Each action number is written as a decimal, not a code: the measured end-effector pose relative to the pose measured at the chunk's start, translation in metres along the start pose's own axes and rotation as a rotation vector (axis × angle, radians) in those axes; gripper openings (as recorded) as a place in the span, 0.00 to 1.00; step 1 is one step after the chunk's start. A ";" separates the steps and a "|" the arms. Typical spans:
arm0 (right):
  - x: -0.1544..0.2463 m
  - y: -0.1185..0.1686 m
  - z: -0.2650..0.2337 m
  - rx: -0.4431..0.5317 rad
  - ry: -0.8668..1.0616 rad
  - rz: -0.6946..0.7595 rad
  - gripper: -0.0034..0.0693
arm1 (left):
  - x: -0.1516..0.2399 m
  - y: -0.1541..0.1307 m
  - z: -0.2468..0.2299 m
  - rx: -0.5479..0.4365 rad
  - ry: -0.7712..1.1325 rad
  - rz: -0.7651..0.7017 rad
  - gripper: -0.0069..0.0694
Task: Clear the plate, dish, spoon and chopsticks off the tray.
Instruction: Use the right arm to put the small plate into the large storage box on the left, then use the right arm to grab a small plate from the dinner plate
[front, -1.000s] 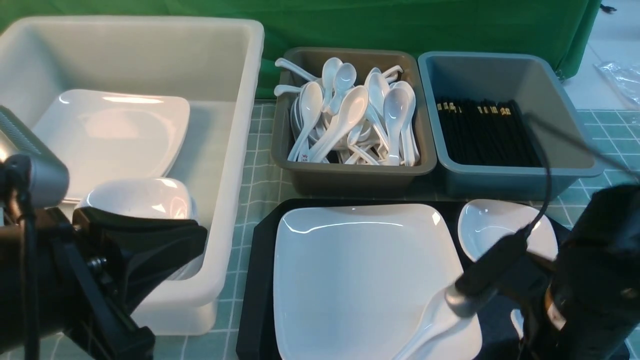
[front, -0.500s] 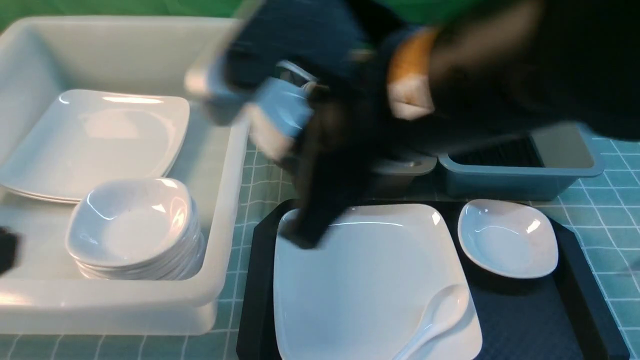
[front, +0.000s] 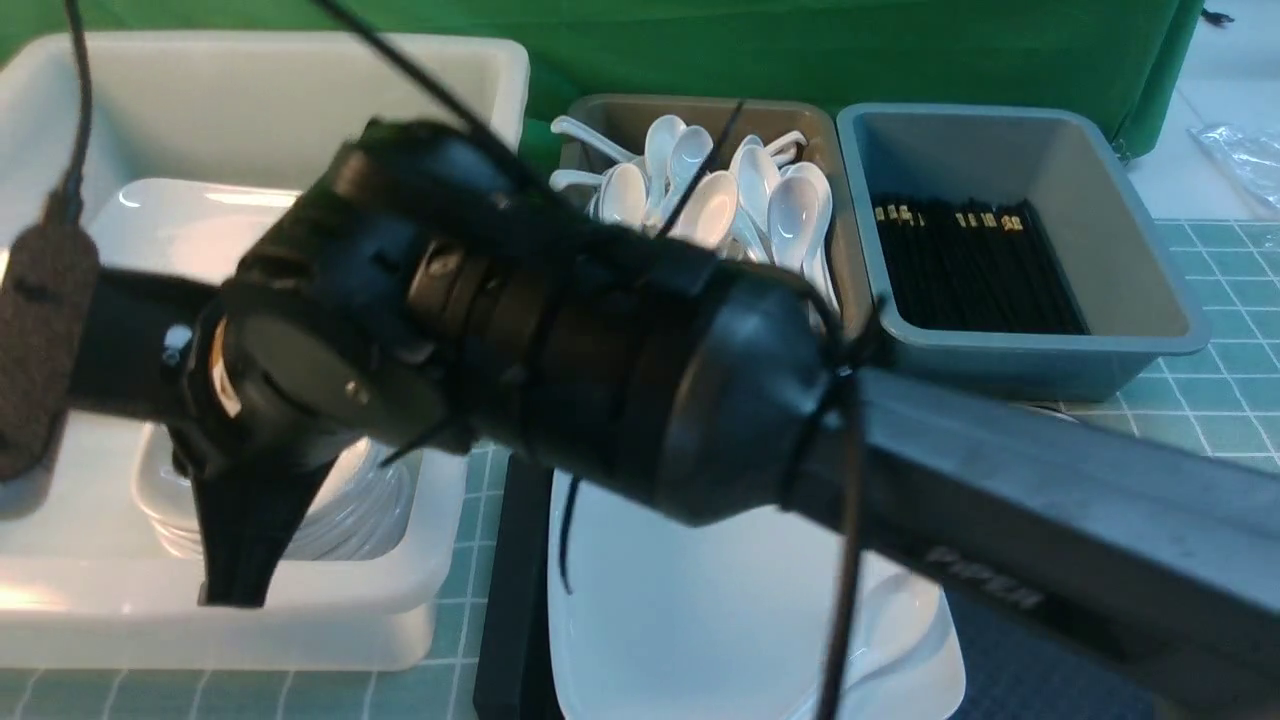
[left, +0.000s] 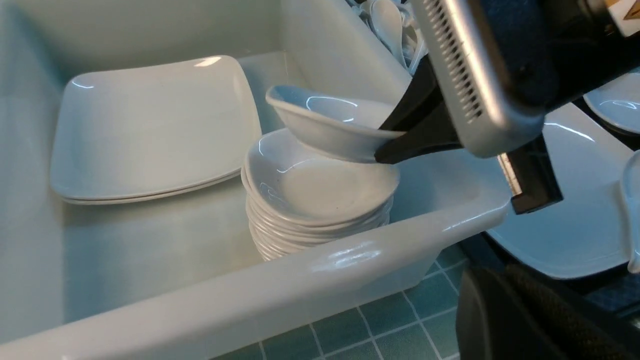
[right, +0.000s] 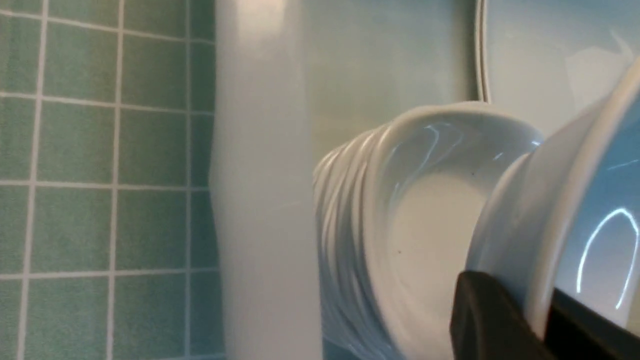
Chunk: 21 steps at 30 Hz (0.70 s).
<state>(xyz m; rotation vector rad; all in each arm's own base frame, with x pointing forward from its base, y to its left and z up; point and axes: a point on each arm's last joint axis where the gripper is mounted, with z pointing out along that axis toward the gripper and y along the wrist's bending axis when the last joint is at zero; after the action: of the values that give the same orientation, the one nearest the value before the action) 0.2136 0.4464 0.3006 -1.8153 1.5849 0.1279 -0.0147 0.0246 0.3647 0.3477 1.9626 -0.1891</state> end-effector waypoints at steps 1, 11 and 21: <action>0.002 0.002 0.005 -0.007 0.011 -0.002 0.15 | 0.000 0.000 0.000 0.000 0.001 0.002 0.11; 0.005 0.006 0.004 -0.029 0.077 -0.024 0.69 | -0.002 -0.001 0.000 0.015 -0.023 0.019 0.11; 0.038 -0.021 -0.098 0.012 0.325 0.101 0.42 | -0.017 -0.023 0.020 0.207 -0.127 0.051 0.11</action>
<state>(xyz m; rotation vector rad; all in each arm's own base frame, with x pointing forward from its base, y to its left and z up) 0.2058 0.3601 0.3631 -1.8149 1.8965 -0.1374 0.0016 -0.0055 0.3717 0.5079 1.8109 -0.3744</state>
